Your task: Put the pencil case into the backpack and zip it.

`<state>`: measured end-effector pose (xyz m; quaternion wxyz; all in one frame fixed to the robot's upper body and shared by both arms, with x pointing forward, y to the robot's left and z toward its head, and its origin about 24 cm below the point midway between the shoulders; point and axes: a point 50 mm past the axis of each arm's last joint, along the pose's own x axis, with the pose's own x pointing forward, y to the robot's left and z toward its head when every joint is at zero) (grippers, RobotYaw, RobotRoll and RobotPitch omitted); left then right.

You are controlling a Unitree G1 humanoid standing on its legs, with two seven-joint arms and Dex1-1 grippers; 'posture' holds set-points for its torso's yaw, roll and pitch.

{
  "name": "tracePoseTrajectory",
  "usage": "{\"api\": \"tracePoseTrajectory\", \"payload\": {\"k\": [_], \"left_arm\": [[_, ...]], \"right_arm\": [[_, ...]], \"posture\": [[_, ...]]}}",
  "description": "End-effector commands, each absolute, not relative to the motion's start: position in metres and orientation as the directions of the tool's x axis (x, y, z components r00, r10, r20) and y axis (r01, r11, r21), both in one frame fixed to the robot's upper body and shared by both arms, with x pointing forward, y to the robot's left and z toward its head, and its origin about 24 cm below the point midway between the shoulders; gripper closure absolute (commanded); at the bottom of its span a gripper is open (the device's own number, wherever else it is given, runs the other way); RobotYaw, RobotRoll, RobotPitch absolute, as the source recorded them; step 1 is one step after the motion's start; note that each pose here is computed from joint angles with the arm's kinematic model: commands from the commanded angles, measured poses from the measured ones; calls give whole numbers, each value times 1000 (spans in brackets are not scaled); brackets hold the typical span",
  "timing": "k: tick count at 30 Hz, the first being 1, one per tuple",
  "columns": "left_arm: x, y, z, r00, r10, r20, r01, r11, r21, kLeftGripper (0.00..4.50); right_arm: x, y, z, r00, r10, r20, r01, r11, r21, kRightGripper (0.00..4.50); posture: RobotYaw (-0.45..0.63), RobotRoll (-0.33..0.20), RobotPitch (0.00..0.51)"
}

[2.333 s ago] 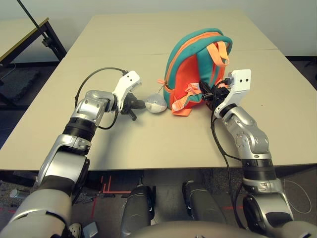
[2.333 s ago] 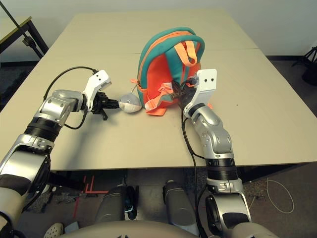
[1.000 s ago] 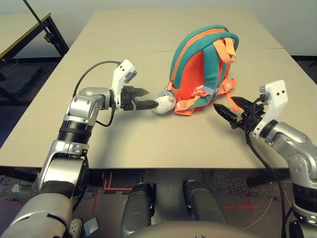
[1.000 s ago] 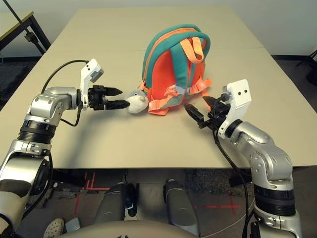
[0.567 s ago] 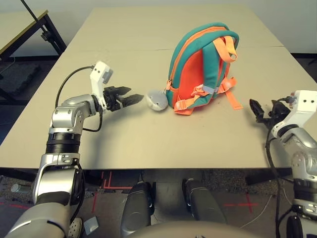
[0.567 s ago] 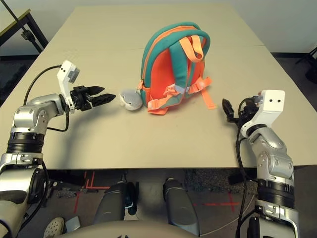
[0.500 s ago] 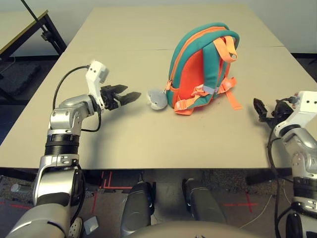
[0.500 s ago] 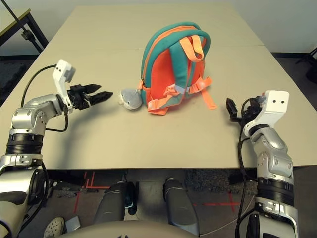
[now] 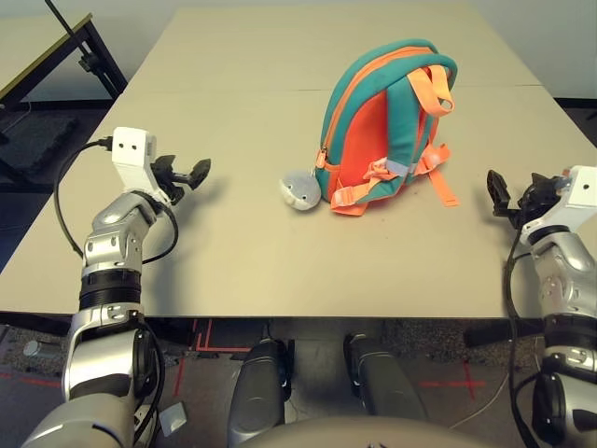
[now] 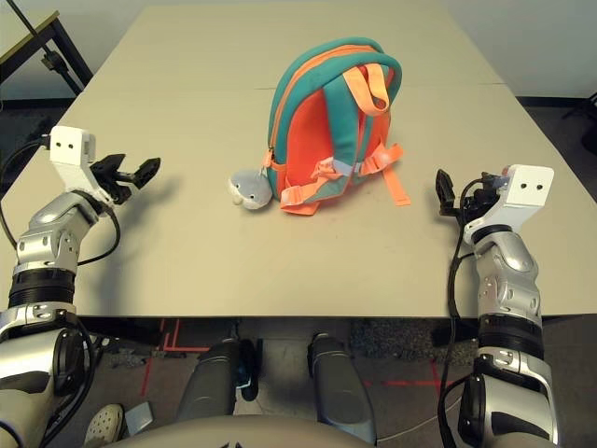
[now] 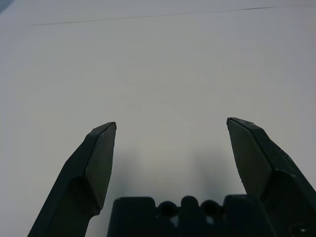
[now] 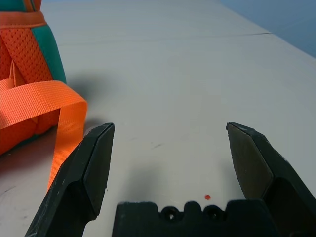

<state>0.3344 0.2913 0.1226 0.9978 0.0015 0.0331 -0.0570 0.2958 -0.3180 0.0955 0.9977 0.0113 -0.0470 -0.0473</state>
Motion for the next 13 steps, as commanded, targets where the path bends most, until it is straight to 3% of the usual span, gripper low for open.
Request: {"api": "tracePoseTrajectory", "payload": {"k": [1, 13], "left_arm": [[329, 305, 116, 996, -36, -76, 37, 999, 9, 13], [329, 313, 107, 996, 21, -85, -21, 1000, 5, 13]], "right_arm": [[297, -320, 93, 990, -105, 90, 104, 994, 16, 23], [301, -316, 93, 990, -102, 101, 101, 995, 10, 23]], "posture": [[-95, 0, 186], [-106, 0, 189]]}}
